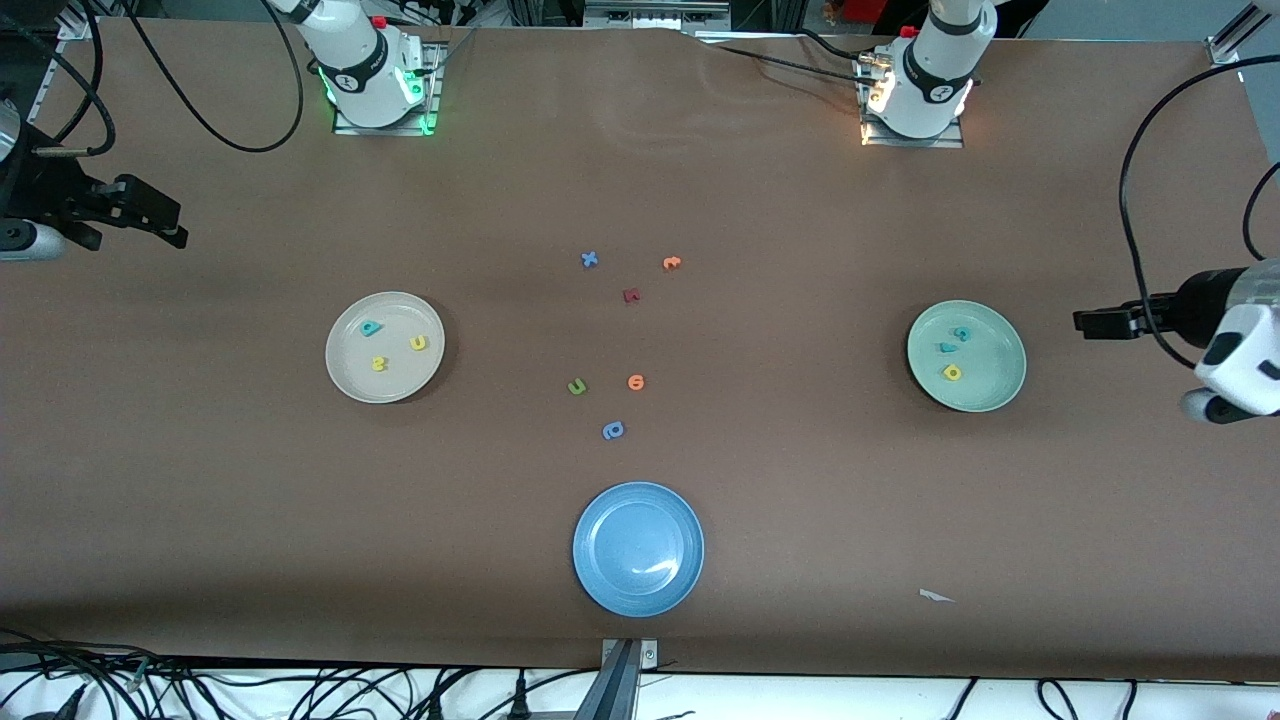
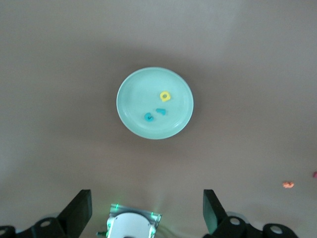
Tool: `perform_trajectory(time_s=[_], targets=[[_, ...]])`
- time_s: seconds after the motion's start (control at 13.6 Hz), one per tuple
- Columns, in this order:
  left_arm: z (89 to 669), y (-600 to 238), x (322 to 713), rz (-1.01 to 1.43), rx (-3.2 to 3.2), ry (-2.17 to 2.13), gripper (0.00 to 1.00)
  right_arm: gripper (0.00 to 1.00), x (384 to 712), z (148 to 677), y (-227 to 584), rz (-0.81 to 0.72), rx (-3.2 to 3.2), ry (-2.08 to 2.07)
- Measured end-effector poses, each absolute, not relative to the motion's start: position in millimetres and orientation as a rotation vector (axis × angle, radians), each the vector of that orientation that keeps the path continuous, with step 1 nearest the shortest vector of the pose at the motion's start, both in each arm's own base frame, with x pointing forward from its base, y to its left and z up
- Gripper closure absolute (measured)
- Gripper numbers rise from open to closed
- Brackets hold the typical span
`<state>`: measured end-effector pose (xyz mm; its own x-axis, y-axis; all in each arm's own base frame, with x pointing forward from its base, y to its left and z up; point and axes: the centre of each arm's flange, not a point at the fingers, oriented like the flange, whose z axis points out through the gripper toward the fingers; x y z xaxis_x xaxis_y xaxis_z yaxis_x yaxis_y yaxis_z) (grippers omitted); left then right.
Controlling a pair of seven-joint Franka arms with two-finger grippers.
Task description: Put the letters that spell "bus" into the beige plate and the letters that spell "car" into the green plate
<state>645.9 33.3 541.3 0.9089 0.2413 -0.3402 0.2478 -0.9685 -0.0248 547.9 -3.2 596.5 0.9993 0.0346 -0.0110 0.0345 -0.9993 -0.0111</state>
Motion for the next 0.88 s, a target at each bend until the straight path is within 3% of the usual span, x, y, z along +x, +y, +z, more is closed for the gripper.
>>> perform_trajectory(time_s=[0.29,0.52,0.88], targets=[[546.1,19.6,639.1,-0.355,3.080,0.374,0.02,0.00,547.9,596.5,-3.2,0.018,-3.130,-0.054],[541.6,15.2,621.9,-0.229,3.094,0.376,0.07,0.00,547.9,596.4,-3.2,0.019,-3.130,-0.054],[541.6,11.0,591.1,-0.067,3.103,0.378,0.06,0.00,547.6,596.0,-3.7,0.023,-3.130,-0.052]])
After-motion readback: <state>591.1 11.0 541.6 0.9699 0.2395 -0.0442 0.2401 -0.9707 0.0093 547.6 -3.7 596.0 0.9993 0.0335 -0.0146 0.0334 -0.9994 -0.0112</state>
